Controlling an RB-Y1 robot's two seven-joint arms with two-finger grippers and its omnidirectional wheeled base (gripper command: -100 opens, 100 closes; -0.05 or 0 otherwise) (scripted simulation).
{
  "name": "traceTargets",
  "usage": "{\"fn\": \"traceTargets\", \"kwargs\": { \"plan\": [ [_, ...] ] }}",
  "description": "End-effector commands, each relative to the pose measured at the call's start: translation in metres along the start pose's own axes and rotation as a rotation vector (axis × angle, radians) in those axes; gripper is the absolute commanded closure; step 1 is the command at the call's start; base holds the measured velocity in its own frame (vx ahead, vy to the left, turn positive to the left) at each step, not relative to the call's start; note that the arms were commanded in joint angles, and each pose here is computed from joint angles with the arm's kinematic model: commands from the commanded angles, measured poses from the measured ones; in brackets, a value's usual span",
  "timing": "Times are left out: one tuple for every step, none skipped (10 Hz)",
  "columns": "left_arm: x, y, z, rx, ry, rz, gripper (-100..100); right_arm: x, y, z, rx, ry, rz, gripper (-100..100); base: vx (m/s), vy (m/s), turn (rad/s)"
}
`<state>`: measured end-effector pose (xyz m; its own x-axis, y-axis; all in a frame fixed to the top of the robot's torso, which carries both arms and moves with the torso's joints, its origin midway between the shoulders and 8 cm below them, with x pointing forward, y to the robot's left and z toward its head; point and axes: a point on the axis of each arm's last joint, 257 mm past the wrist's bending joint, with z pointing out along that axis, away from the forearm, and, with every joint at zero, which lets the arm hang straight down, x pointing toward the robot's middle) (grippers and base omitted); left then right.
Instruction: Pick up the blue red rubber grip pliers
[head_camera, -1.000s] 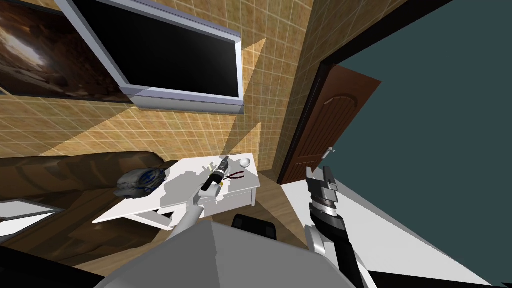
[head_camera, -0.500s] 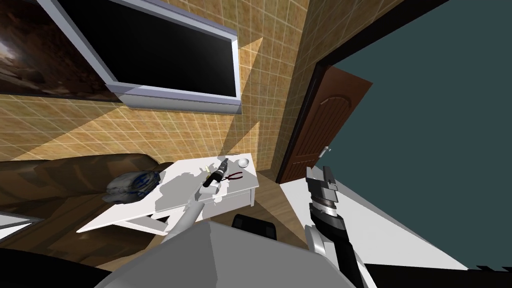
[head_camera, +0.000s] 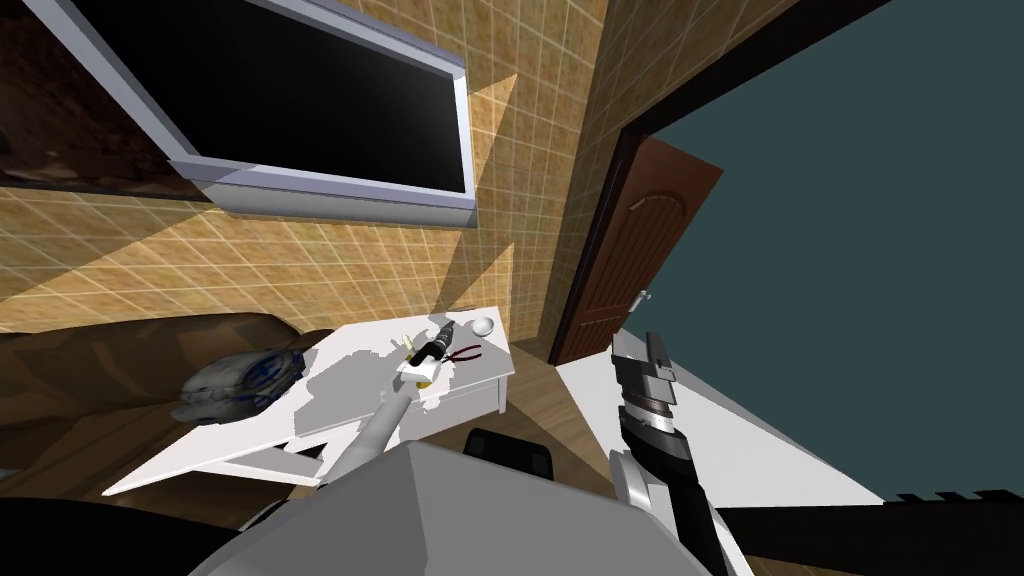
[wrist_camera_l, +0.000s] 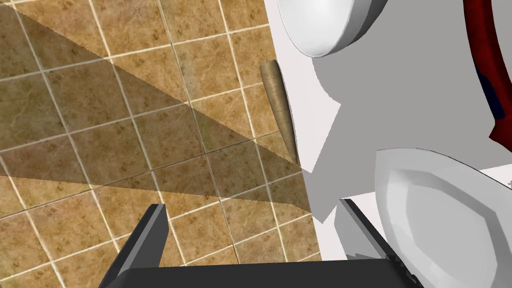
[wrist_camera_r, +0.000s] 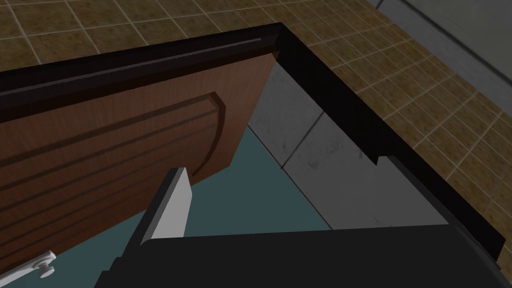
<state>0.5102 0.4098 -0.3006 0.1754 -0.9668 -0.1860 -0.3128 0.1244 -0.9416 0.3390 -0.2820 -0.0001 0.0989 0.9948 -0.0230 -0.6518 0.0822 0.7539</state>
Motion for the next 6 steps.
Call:
{"fn": "traceTargets", "kwargs": {
  "plan": [
    [-0.002, 0.023, 0.004, -0.063, -0.004, -0.002, -100, 0.0, 0.0, 0.0, 0.0, 0.0, 0.0, 0, 0.006, -0.003, -0.063],
    [-0.008, 0.027, 0.011, -0.101, -0.012, -0.007, -100, 0.0, 0.0, 0.0, 0.0, 0.0, 0.0, 0, 0.006, -0.007, -0.089],
    [-0.008, 0.044, 0.01, -0.136, -0.013, -0.008, -100, 0.0, 0.0, 0.0, 0.0, 0.0, 0.0, 0, 0.005, -0.004, -0.059],
    [-0.014, 0.05, 0.016, -0.178, -0.021, -0.015, -100, 0.0, 0.0, 0.0, 0.0, 0.0, 0.0, 0, 0.003, -0.006, -0.099],
    [-0.015, 0.064, 0.015, -0.208, -0.022, -0.016, -100, 0.0, 0.0, 0.0, 0.0, 0.0, 0.0, 0, 0.003, -0.004, -0.051],
    [-0.02, 0.073, 0.019, -0.253, -0.031, -0.025, -100, 0.0, 0.0, 0.0, 0.0, 0.0, 0.0, 0, 0.002, -0.008, -0.121]
  ]
}}
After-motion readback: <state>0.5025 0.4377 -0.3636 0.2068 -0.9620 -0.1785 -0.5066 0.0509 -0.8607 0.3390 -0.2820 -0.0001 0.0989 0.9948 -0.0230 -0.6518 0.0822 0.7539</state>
